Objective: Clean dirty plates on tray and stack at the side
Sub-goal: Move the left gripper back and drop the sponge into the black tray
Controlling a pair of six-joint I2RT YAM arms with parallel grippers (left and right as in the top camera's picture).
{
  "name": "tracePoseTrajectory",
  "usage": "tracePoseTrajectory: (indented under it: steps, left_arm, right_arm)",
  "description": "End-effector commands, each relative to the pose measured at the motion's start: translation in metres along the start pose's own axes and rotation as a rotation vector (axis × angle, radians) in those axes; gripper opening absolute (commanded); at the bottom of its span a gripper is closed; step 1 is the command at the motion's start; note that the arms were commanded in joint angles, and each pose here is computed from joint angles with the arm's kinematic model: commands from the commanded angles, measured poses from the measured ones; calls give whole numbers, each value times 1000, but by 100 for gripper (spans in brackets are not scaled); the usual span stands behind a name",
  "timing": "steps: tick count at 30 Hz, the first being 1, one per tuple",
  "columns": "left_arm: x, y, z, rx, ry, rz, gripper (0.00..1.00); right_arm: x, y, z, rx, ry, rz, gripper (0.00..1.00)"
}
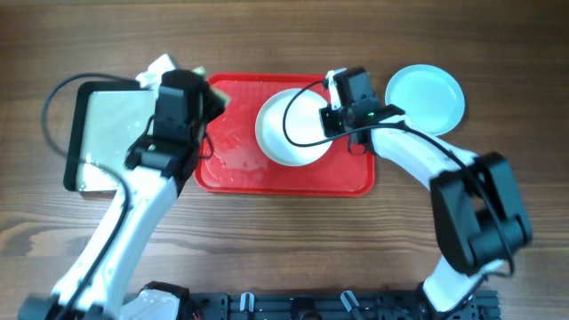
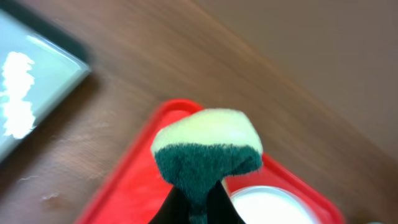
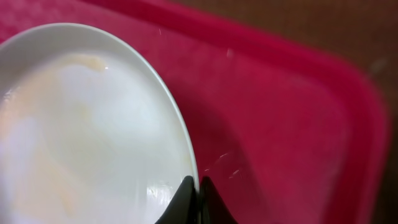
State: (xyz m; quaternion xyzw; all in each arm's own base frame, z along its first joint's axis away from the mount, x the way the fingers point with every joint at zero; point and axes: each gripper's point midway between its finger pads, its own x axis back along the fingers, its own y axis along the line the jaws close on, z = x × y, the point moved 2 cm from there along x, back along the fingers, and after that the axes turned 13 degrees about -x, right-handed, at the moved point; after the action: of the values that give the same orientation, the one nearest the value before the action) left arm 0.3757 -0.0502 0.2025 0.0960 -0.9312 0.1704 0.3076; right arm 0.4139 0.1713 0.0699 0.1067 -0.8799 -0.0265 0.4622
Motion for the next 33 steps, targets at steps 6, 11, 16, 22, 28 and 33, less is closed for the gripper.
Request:
tracePoseTrajectory:
  steps: [6,11,16,22,28,33]
  left_arm:
    - [32,123,-23,118,-31,-377,4]
    - [25,169,-21,200,41,-402,4]
    - [8,194,-8,252,123,-402,4]
    - [-26,210,12,239,208,-436,4]
    - [-54,214,0,212,140,-413,4]
    - [-73,214,1,198,132,-382,23]
  right_arm:
    - [110,27,-82,647,-362,248,4]
    - [142,63,-100,1002,-477,408,4]
    - [180,99,-120,1177,-614,613,4]
    - [201,131,-118,1326,-669,698,4]
    - [202,130,-117,1287,-671,694,4]
    - [202,131,-116,1213,-696,655,4]
